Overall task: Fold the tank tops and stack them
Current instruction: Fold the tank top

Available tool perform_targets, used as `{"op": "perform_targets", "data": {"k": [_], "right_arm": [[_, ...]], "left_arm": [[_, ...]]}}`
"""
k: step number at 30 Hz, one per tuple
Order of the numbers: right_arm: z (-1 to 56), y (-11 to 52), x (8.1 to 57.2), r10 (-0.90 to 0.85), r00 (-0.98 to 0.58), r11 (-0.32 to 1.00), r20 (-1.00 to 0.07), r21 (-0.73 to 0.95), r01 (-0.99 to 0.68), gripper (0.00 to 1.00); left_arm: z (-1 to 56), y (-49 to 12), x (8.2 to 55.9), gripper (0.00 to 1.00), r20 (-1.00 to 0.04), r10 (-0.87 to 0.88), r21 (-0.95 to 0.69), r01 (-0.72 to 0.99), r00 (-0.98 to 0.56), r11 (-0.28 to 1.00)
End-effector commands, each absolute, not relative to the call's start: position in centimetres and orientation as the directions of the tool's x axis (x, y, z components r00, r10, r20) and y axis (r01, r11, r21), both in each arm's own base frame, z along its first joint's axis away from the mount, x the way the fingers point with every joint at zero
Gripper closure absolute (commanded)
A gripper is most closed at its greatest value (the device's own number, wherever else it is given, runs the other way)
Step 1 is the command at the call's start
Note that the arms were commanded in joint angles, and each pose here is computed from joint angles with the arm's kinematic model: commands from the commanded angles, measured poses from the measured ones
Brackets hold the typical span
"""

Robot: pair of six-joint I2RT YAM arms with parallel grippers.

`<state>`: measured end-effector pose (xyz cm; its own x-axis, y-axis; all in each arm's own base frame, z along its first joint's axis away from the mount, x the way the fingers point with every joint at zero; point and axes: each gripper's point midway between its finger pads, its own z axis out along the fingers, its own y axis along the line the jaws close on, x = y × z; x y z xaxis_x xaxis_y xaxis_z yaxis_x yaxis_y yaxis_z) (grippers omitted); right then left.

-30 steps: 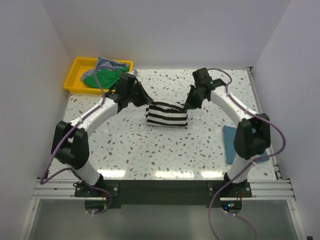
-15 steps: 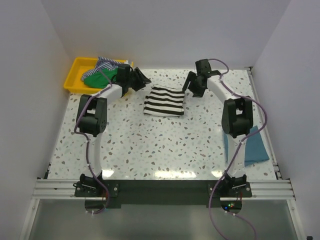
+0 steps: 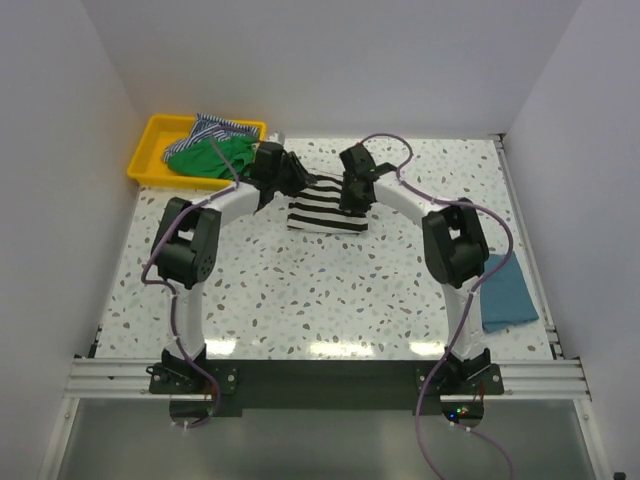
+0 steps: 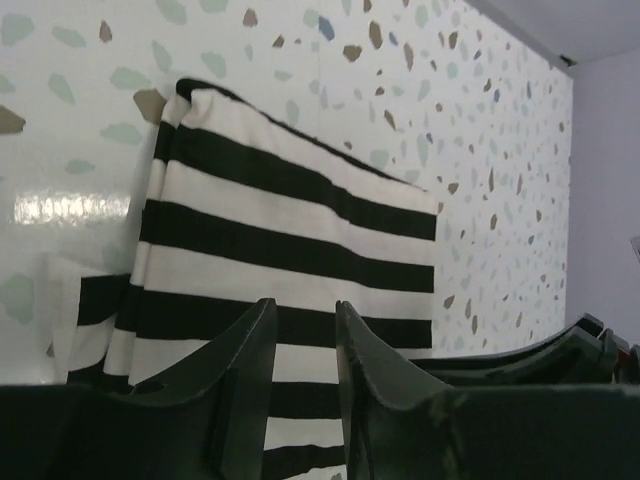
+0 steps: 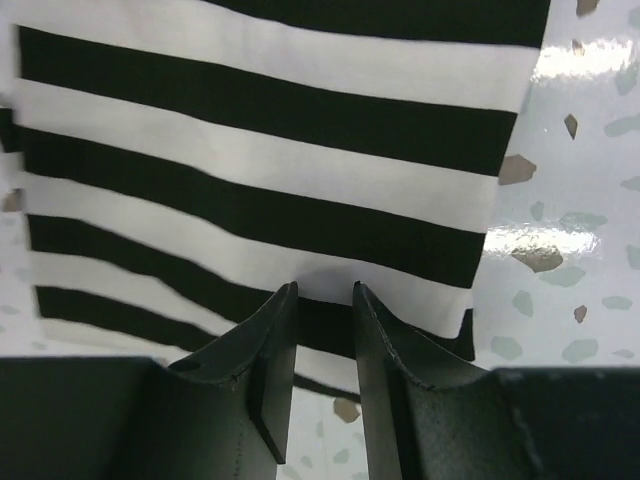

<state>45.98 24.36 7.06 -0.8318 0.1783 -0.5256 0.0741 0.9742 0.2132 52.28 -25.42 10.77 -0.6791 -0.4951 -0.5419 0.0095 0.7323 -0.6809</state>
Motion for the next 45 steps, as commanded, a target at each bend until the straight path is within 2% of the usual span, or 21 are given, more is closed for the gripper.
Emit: {"op": "perform_targets", "data": {"k": [1,10,12,17,20,21,22,24,25,27,34,39,45], "right_arm": [[3.6,21.7,46.2,0.214,-0.835,0.975,-0.507,0.156,0.156,0.68],[-0.5,20.4,41.4,0.171,-0.882,0.985,-0.438,0.042,0.17,0.66],[0.0,20.7,40.8,0.199,-0.872,0.98,-0.447,0.079,0.184,0.65],[-0.9,19.1,37.4,0.245,-0.876,0.969,-0.415,0.077,0.234,0.64],[-0.9,19.0,34.4,0.319,-0.868,0.948,-0.381,0.147,0.284,0.64],[-0.6,19.9,34.4,0.394,-0.834,0.917,-0.387,0.225,0.328,0.64],[-1.1,20.5,31.5,0.405,-0.844,0.908,-0.352,0.262,0.327,0.63],[-1.0,22.8,30.3,0.427,-0.829,0.886,-0.361,0.351,0.304,0.62],[-1.2,24.0,28.8,0.381,-0.852,0.907,-0.36,0.326,0.268,0.62],[-1.9,23.8,27.3,0.333,-0.876,0.934,-0.349,0.25,0.255,0.62],[-2.8,21.6,24.2,0.309,-0.894,0.945,-0.324,0.207,0.251,0.6],[-2.0,20.7,24.0,0.285,-0.892,0.955,-0.35,0.184,0.233,0.57],[-1.4,20.0,24.4,0.247,-0.896,0.968,-0.369,0.127,0.215,0.5]], "left_arm": [[8.2,-24.6,51.1,0.66,-0.554,-0.473,-0.624,-0.034,-0.685,0.78],[6.0,-23.1,48.6,0.66,-0.534,-0.475,-0.584,-0.102,-0.7,0.806],[5.9,-22.8,48.0,0.66,-0.53,-0.473,-0.575,-0.112,-0.704,0.811],[8.3,-22.7,47.4,0.59,-0.559,-0.471,-0.592,-0.069,-0.682,0.803],[9.3,-22.9,46.7,0.59,-0.556,-0.444,-0.59,-0.043,-0.703,0.806],[10.2,-22.9,46.6,0.58,-0.56,-0.446,-0.593,-0.038,-0.698,0.804],[10.8,-22.9,46.5,0.58,-0.562,-0.446,-0.599,-0.03,-0.696,0.8],[12.0,-22.7,45.7,0.56,-0.573,-0.45,-0.605,-0.018,-0.685,0.796],[12.4,-22.6,45.4,0.56,-0.579,-0.447,-0.604,-0.009,-0.682,0.797],[11.9,-21.2,44.5,0.55,-0.587,-0.421,-0.549,-0.042,-0.692,0.835],[6.6,-20.5,38.9,0.57,-0.529,-0.362,-0.485,-0.076,-0.767,0.871],[3.8,-21.4,35.4,0.6,-0.509,-0.343,-0.487,-0.064,-0.789,0.871],[2.4,-22.4,33.6,0.62,-0.486,-0.306,-0.478,-0.044,-0.818,0.877]]}}
